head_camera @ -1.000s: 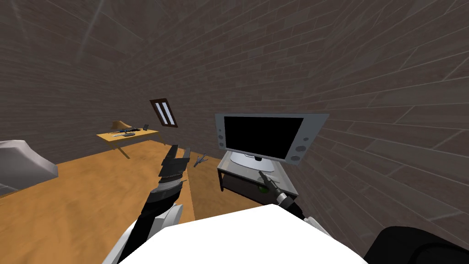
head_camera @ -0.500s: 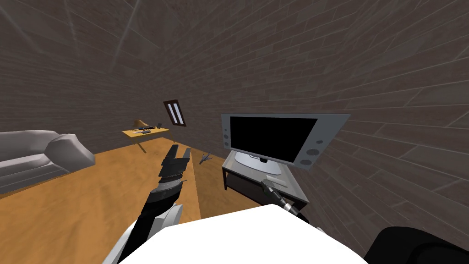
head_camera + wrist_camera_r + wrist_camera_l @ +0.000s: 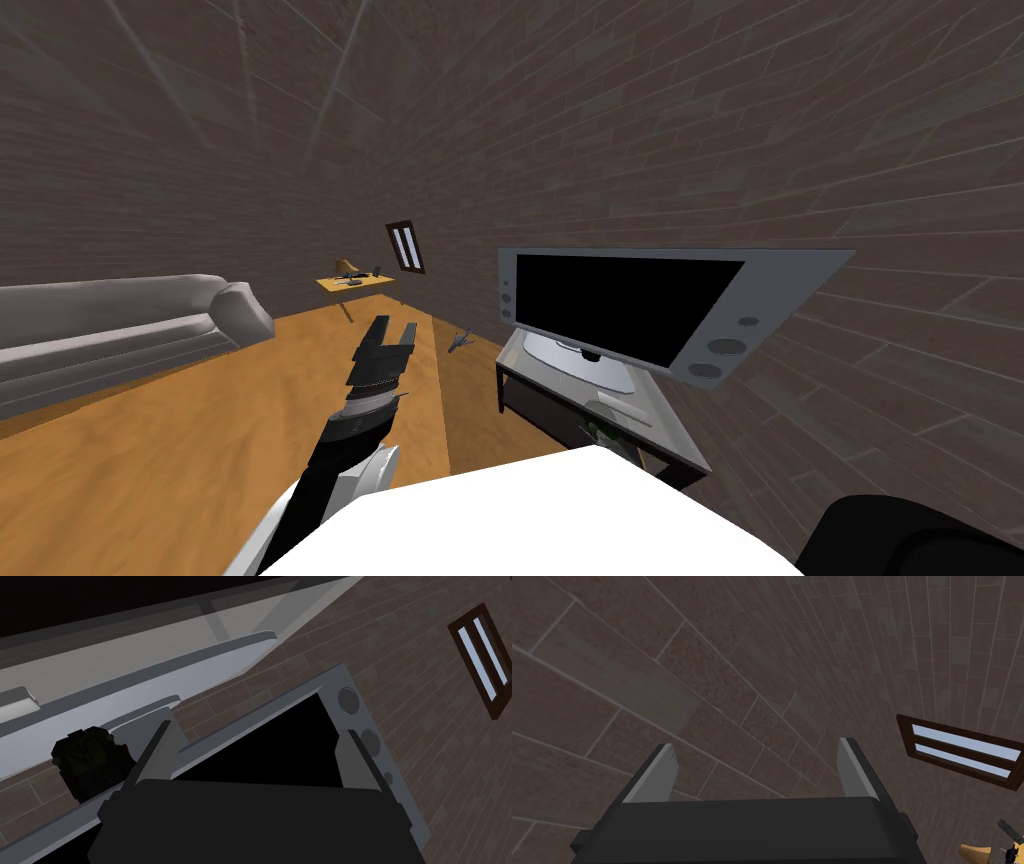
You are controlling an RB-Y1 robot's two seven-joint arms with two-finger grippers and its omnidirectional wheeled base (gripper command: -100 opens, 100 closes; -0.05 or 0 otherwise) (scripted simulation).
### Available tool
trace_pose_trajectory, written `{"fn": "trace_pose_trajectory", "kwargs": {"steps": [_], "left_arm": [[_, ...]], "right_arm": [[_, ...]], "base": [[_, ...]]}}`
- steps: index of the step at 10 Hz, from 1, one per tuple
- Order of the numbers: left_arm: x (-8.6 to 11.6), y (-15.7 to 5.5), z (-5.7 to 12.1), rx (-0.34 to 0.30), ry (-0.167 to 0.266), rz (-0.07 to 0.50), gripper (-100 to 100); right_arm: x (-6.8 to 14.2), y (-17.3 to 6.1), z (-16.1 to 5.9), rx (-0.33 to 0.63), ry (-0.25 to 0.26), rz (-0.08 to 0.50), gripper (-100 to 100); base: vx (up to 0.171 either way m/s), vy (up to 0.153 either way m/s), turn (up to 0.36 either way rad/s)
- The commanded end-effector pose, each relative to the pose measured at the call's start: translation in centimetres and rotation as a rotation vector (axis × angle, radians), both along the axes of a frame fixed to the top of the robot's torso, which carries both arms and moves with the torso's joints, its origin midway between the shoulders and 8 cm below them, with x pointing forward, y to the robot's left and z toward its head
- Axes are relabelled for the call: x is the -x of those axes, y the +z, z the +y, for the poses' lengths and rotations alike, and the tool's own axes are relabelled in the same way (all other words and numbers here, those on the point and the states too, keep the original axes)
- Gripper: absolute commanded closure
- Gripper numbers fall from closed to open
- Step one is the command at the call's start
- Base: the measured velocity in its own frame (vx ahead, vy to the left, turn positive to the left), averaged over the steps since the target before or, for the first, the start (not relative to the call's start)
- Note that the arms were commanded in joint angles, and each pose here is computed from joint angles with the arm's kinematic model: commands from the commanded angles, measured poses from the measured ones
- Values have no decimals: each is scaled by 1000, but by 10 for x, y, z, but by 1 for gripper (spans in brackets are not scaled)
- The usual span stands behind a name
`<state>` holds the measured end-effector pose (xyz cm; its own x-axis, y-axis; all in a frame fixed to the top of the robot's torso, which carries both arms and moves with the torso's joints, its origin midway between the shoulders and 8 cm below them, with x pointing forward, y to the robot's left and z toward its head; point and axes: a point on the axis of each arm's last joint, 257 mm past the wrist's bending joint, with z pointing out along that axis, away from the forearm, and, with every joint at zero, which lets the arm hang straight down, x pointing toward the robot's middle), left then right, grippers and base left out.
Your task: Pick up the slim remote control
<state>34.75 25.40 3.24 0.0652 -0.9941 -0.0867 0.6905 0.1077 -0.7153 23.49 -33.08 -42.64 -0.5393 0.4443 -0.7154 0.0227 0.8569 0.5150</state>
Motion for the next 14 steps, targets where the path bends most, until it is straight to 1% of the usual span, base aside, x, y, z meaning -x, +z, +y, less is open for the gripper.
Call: {"fn": "trace_pose_trajectory", "kwargs": {"steps": [1, 2, 3, 4, 5, 6, 7, 8, 9, 10, 11, 12, 13, 14], "left_arm": [[0, 0, 0, 0, 0, 0, 0], [0, 0, 0, 0, 0, 0, 0], [0, 0, 0, 0, 0, 0, 0], [0, 0, 0, 0, 0, 0, 0], [0, 0, 0, 0, 0, 0, 0], [0, 0, 0, 0, 0, 0, 0], [0, 0, 0, 0, 0, 0, 0], [0, 0, 0, 0, 0, 0, 0], [0, 0, 0, 0, 0, 0, 0], [0, 0, 0, 0, 0, 0, 0], [0, 0, 0, 0, 0, 0, 0], [0, 0, 0, 0, 0, 0, 0], [0, 0, 0, 0, 0, 0, 0], [0, 0, 0, 0, 0, 0, 0]], "right_arm": [[13, -16, -9, 34, 18, 43, -100], [33, -34, -17, 90, 69, 100, -100], [40, -41, -23, 96, 60, 119, -100], [42, -43, -24, 98, 57, 125, -100], [64, -59, -35, 153, 108, 184, -100], [68, -62, -39, 157, 102, 197, -100], [85, -72, -45, 207, 160, 239, -100], [95, -79, -55, 216, 147, 267, -100], [115, -89, -67, 267, 199, 319, -100], [121, -93, -72, 272, 192, 334, -100], [145, -103, -90, 325, 237, 397, -100], [160, -109, -99, 360, 280, 434, -100], [168, -111, -109, 376, 280, 457, -100], [170, -112, -110, 378, 278, 460, -100]], "base": [[12, 19, 130], [17, 24, 235], [18, 10, 109], [7, 1, -15], [11, 9, 276], [16, 1, 135], [24, 5, 214], [23, -5, 117], [24, -8, 241], [22, -13, 133], [24, -20, 235], [39, -31, 382], [32, -40, 131], [15, -24, -38]]}}
